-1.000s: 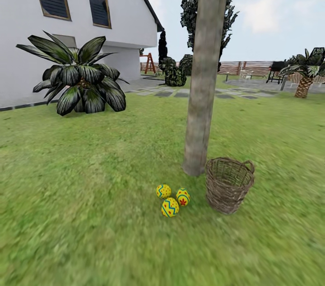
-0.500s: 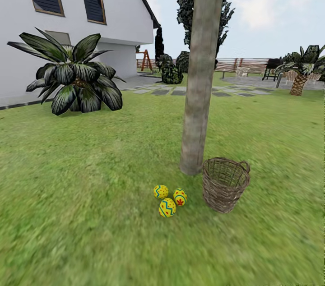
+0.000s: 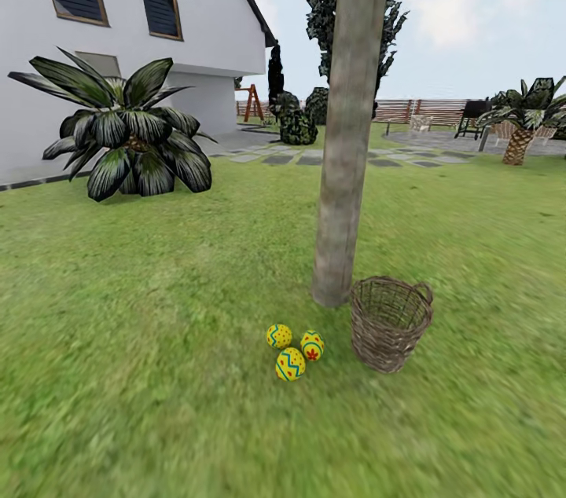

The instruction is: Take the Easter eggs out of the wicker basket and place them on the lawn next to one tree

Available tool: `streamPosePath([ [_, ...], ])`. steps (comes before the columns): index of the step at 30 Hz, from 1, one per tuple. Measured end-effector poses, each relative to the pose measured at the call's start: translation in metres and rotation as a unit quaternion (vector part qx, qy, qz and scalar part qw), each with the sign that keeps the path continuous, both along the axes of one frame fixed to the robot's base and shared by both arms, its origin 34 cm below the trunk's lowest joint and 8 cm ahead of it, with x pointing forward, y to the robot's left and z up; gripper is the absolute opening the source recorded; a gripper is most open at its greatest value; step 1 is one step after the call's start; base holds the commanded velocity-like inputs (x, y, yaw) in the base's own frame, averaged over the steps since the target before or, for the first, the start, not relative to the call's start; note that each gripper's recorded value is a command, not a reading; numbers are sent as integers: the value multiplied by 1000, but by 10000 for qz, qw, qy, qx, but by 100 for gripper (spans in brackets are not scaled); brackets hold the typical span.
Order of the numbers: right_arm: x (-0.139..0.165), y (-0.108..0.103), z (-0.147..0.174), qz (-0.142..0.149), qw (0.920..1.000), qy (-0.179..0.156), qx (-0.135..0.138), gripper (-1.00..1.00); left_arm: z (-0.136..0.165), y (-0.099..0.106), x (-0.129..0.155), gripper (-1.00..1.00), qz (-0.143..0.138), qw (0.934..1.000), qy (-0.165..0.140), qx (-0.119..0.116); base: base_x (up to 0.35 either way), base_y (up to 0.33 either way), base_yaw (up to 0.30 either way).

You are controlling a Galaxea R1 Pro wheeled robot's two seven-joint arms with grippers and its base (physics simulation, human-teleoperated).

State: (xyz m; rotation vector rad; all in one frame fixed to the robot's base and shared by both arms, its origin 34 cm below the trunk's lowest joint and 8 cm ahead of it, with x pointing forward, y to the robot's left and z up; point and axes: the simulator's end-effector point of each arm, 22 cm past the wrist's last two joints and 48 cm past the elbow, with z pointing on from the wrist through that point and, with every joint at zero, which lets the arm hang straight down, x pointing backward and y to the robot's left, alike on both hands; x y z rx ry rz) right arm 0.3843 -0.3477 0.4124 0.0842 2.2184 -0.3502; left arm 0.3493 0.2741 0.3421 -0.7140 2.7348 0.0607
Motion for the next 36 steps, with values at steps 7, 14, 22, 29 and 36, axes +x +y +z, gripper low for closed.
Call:
streamPosePath([
  [7, -63, 35, 25, 353, 9982, -446, 188, 100, 55, 12, -36, 100, 42, 9730, -1985, 1179, 0, 0, 0],
  [14, -74, 36, 36, 356, 9985, -362, 202, 100, 85, -1, -49, 100, 42, 9615, -2409, 1322, 0, 0, 0],
  [22, -68, 38, 41, 323, 9991, -94, 257, 100, 92, -15, -50, 100, -243, 9678, -2261, 1081, 0, 0, 0],
  [29, -61, 56, 53, 336, 9986, -98, 407, 100, 82, -27, -69, 100, -450, 9834, -1589, 751, 0, 0, 0],
  [36, -59, 57, 64, 326, 9985, -101, 423, 100, 87, -35, -74, 100, -646, 9862, -1404, 596, 0, 0, 0],
])
